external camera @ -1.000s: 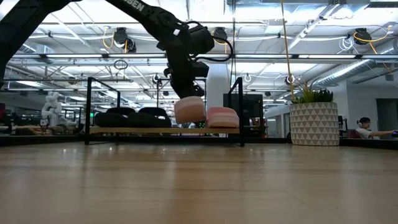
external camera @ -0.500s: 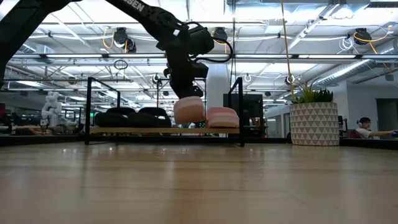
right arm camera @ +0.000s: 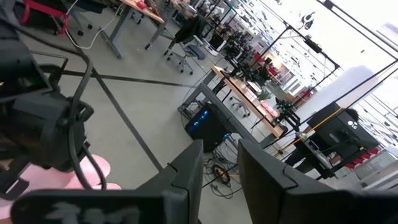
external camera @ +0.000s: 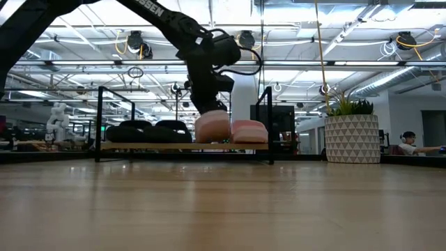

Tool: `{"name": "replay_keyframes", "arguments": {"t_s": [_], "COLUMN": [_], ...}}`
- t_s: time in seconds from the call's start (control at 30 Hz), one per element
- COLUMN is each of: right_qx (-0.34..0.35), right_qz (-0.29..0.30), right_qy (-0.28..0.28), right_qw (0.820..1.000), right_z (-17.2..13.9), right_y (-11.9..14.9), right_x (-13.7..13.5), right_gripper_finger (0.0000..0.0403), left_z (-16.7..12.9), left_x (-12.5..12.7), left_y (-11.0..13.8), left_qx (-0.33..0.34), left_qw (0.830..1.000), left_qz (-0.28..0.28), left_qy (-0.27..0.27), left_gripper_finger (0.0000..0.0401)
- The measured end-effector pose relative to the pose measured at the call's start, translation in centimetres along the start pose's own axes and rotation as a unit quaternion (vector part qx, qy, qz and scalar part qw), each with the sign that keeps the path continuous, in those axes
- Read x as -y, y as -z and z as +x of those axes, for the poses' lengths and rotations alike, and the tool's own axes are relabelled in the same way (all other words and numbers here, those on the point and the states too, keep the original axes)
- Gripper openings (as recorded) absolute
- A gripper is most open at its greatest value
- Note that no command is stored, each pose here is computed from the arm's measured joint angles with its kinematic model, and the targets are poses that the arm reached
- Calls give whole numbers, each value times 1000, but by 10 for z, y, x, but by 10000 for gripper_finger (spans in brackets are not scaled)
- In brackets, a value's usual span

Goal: Pick and place slides into the shelf
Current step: Put the pink slipper on the shelf

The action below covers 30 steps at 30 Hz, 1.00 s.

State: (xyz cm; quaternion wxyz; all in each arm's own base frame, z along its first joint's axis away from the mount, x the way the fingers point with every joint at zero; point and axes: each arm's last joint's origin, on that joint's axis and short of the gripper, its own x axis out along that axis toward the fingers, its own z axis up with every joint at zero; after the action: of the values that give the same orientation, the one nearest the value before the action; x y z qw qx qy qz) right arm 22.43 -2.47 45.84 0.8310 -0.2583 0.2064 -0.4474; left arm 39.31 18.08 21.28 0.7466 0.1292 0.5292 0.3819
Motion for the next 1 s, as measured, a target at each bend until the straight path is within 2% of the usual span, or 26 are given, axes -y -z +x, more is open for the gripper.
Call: {"name": "replay_keyframes", "arguments": {"t_s": [0.23,0.5,1.0], "right_qx": [0,0,-1], "right_qz": [0,0,-1], "right_qy": [0,0,-1], "right_qw": [1000,1000,1000], "right_z": [0,0,0], "right_y": [0,0,0], "right_x": [0,0,0], "right_gripper_finger": [91,91,91], "left_z": [5,5,5], "left_x": [15,14,14], "left_y": [-2,-1,1], "left_qx": [4,3,-8], "left_qw": [1000,1000,998], "left_qz": [6,8,67], "left_qy": [3,5,-11], "left_gripper_finger": [0,8,3]}}
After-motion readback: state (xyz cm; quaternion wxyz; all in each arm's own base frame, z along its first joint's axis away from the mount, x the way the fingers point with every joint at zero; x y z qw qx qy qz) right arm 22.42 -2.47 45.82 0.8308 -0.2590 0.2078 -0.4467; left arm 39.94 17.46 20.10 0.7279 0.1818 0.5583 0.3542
